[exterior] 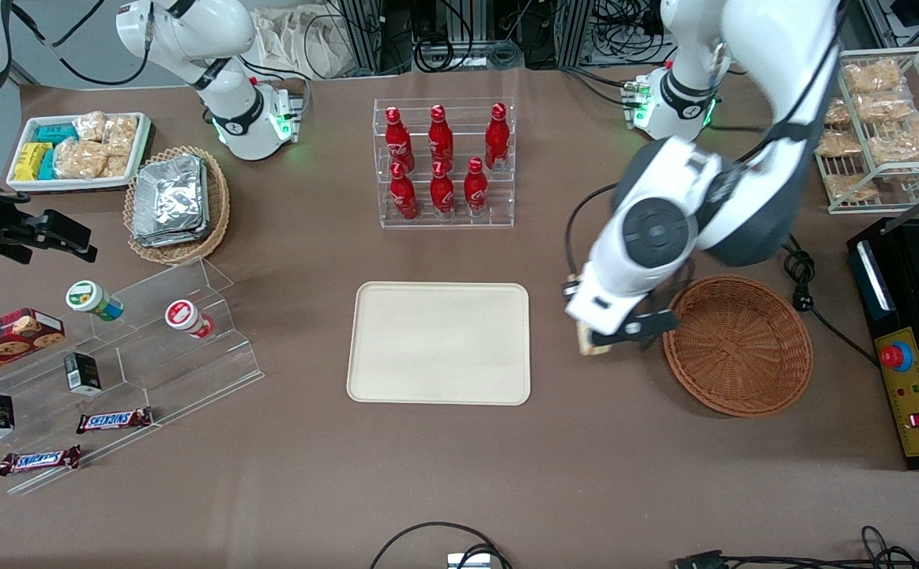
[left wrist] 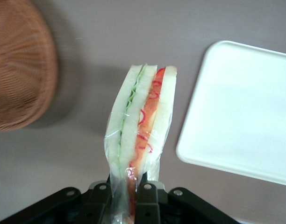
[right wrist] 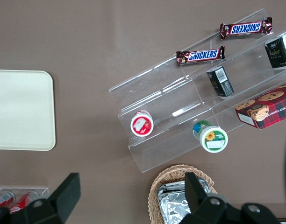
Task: Place sandwich from basket to tray
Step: 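Lift the sandwich and carry it over the cream tray, then lower the sandwich onto the tray and open the left gripper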
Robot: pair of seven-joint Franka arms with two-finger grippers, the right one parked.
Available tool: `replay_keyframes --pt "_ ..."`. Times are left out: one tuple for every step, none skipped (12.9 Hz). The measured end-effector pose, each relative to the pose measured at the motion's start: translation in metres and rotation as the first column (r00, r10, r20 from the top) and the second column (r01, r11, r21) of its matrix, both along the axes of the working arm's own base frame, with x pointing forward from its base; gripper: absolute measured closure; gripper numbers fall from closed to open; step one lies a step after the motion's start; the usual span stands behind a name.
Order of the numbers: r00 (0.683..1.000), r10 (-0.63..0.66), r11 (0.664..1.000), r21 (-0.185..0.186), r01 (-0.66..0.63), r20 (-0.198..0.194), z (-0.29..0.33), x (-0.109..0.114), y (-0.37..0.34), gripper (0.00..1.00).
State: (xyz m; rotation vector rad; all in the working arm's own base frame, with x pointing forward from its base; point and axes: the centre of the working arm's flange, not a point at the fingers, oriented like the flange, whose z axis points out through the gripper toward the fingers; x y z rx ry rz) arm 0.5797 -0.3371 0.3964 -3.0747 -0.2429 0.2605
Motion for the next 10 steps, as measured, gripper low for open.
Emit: replay_keyframes --pt "1.000 -0.022 1.000 -0.018 0.022 0.000 -0.022 -0.002 -0.019 0.82" --pt "0.999 -0.041 0.999 -0.032 0.041 -0.005 -0.045 -0.005 -0.035 0.82" --pt "0.999 -0.051 0.998 -0.048 0.050 -0.003 -0.066 -0.006 -0.048 0.82" --pt "0.999 -0.047 0.996 -0.074 0.048 0.012 -0.087 -0.006 -0.060 0.82" --pt "0.999 -0.036 0.995 -0.097 0.038 0.027 -0.105 -0.005 -0.070 0.82" --pt "0.999 -0.031 0.994 -0.108 0.034 0.030 -0.119 -0.007 -0.079 0.82" --pt "0.999 -0.035 0.994 -0.106 0.037 0.025 -0.130 -0.011 -0.085 0.82" --pt "0.999 -0.046 0.994 -0.093 0.048 0.025 -0.138 -0.013 -0.088 0.82" --pt "0.998 -0.060 0.995 -0.074 0.063 0.033 -0.144 -0.014 -0.089 0.82" --pt "0.997 -0.071 0.996 -0.058 0.074 0.042 -0.148 -0.013 -0.088 0.82"
